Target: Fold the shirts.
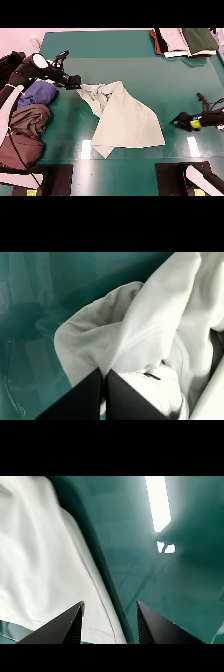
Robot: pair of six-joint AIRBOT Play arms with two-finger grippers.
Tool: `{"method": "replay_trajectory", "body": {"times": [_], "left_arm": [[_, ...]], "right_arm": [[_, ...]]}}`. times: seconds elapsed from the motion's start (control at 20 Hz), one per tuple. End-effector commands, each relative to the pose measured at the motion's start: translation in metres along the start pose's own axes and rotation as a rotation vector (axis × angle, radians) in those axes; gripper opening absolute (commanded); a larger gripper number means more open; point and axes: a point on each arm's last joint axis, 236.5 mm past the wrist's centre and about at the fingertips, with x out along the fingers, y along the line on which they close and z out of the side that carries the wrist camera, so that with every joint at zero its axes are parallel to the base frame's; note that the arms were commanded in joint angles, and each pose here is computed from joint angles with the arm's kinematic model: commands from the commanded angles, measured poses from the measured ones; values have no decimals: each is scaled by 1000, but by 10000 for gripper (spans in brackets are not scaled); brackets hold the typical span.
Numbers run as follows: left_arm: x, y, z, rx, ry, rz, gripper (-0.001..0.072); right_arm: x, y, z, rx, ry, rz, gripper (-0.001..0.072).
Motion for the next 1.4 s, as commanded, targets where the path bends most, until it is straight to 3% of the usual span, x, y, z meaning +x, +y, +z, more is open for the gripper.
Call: {"method": "replay_trajectory", "body": {"times": [0.0, 0.15, 0.25, 0.3, 0.45, 0.65, 0.95, 1.15, 1.35], "left_arm": [[-2, 1, 4, -1, -16, 3, 24], [-2, 1, 6, -1, -25, 3, 24], [-2, 1, 7, -1, -28, 3, 24], [-6, -1, 9, 3, -33, 1, 23], [-62, -23, 46, 82, -175, 10, 23], [-237, -73, 102, 270, -588, 106, 24], [-483, -168, 30, 481, -1101, 83, 24], [-555, -191, -29, 525, -1274, 65, 23], [-551, -189, -31, 524, -1262, 67, 23]], "right_arm": [[50, -10, -29, -2, 128, -25, 375], [75, 5, -34, -115, 200, -57, 349], [84, 21, -30, -205, 221, -73, 76], [83, 32, -23, -253, 213, -75, 15], [44, 84, 20, -388, 67, -38, 15], [-116, 181, 84, -622, -410, -10, 15], [-362, 279, 32, -809, -1073, -9, 15], [-435, 291, -13, -816, -1284, -67, 15], [-453, 292, -3, -798, -1274, -108, 15]]}}
